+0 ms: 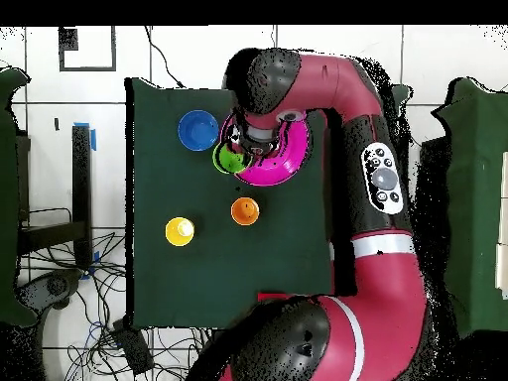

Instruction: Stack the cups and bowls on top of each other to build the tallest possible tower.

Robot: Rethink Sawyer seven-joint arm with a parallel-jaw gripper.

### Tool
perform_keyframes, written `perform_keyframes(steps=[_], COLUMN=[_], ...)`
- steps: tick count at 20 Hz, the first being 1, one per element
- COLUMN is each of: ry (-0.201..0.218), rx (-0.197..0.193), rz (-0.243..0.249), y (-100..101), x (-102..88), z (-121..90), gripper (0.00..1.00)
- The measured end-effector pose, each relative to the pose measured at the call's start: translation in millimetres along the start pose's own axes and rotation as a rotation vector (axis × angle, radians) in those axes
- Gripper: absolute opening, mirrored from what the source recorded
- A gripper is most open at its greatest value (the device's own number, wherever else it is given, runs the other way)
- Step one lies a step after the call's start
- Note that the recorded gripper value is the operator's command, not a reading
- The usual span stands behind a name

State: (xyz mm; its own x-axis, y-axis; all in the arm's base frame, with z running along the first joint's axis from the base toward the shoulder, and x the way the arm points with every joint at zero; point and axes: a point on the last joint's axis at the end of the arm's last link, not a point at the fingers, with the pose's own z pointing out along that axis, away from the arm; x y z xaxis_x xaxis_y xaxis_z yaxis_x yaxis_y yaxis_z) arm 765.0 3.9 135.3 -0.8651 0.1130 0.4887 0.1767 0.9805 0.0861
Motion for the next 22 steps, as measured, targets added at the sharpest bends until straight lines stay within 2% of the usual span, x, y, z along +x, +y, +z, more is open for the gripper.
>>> perform_keyframes(steps=[3, 7, 10, 14, 22], ry=[0.06, 0.087, 0.078, 0.039, -0.024], rx=[-0.011, -0.018, -0.031, -0.061, -0.073], rz=[-0.001, -0.002, -0.002, 0.001, 0.013], y=[1, 2, 3, 3, -5], x=[4.5, 7.2, 5.1, -5.2, -26.4], z=[-10, -24, -35, -55, -69], gripper=[0.0, 0.0, 0.0, 0.0, 0.0])
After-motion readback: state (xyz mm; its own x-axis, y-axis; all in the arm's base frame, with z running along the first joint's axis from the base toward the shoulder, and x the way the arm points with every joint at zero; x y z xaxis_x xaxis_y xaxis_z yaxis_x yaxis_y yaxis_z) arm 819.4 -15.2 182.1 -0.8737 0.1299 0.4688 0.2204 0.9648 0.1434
